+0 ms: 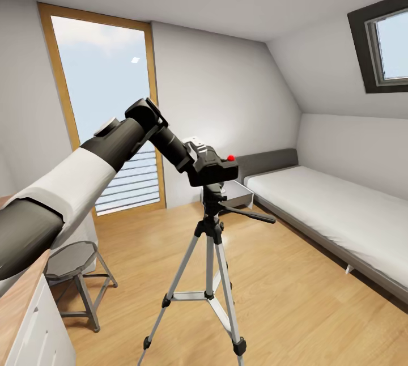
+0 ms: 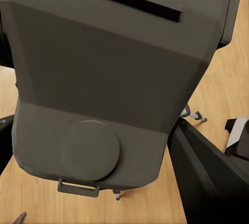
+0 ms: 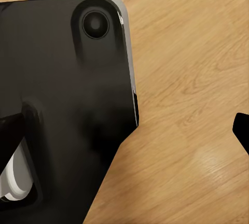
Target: Attach the digital camera to the camera tripod in the bedroom.
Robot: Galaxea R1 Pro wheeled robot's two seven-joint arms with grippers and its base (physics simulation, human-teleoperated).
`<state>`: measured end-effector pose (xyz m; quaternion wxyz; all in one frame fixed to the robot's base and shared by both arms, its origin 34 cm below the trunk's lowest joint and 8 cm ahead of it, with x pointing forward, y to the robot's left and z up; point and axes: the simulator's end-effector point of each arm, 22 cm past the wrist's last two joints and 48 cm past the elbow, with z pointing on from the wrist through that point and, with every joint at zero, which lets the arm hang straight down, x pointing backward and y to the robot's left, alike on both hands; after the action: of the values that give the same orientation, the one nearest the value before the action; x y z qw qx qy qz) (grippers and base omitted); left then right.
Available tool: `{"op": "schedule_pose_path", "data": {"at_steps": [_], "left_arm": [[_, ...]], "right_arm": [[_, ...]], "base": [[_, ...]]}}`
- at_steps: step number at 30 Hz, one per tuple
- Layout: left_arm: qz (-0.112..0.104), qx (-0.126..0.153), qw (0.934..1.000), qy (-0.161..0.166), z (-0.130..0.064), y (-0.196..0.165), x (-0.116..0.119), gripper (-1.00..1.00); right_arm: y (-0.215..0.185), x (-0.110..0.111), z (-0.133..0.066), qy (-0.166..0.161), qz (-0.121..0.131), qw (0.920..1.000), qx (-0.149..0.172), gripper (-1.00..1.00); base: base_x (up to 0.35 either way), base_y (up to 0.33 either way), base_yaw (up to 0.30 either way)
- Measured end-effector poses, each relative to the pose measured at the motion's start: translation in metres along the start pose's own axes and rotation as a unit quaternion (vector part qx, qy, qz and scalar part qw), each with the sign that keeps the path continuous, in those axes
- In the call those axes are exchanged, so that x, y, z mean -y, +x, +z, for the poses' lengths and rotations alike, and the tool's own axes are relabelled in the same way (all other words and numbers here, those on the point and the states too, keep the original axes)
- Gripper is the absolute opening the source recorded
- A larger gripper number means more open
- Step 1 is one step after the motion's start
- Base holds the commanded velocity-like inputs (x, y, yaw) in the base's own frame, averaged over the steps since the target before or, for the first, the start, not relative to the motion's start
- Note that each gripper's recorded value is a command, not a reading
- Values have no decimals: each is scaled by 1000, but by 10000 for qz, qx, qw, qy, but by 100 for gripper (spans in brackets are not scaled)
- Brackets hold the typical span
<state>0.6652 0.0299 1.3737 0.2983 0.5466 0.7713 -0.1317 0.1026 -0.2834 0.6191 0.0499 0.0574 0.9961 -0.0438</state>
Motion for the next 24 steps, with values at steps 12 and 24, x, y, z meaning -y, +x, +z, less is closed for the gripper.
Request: {"op": "schedule_pose_path", "data": {"at_steps": [12,24], "left_arm": [[-3,8,10000,-4,-1,0,0,-100],[3,12,10000,2,-1,-1,0,-100]], "right_arm": [[0,0,0,0,0,10000,-1,100],[0,0,0,0,0,10000,0,100]], "base": [[39,4,0],[130,2,0]]}}
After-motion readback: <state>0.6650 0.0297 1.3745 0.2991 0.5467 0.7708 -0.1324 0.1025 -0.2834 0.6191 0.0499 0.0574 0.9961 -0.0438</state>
